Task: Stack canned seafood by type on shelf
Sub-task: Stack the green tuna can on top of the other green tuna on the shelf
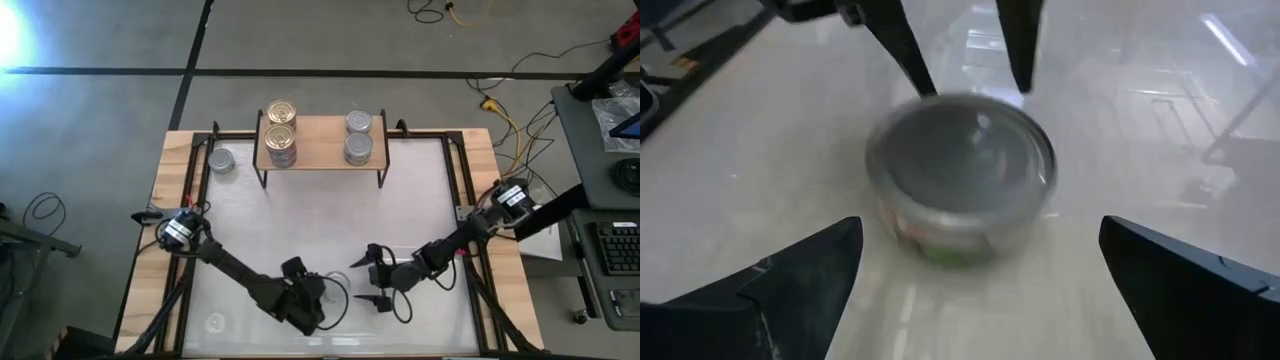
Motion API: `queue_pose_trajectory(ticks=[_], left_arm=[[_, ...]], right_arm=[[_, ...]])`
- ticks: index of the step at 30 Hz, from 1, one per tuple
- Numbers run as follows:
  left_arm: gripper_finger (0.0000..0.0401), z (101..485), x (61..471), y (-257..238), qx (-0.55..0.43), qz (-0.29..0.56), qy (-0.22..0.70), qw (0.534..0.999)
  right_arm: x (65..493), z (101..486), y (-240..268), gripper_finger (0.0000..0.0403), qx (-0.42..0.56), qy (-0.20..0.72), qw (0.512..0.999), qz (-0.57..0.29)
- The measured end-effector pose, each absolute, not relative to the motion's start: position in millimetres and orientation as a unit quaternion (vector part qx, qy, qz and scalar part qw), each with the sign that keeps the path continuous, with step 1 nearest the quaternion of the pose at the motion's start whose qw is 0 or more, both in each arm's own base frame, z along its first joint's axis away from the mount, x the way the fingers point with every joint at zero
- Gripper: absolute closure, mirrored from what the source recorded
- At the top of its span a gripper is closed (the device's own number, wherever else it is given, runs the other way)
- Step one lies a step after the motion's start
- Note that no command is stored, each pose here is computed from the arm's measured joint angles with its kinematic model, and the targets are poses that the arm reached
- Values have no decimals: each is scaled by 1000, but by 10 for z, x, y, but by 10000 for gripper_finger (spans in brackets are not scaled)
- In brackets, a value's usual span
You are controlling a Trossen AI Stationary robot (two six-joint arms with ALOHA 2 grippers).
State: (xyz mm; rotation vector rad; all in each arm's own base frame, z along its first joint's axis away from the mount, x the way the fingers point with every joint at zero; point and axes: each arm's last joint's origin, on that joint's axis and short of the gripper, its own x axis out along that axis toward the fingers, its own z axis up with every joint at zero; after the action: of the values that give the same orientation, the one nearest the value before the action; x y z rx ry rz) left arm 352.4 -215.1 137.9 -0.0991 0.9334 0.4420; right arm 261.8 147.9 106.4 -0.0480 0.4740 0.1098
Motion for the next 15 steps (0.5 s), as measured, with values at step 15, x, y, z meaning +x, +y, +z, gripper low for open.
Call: queue_pose_trajectory(ticks=[15], left_arm=[[155, 1399, 3631, -2036, -59, 221, 430, 873]], right_arm=[[2695, 933, 1419, 3, -32, 224, 971, 71]])
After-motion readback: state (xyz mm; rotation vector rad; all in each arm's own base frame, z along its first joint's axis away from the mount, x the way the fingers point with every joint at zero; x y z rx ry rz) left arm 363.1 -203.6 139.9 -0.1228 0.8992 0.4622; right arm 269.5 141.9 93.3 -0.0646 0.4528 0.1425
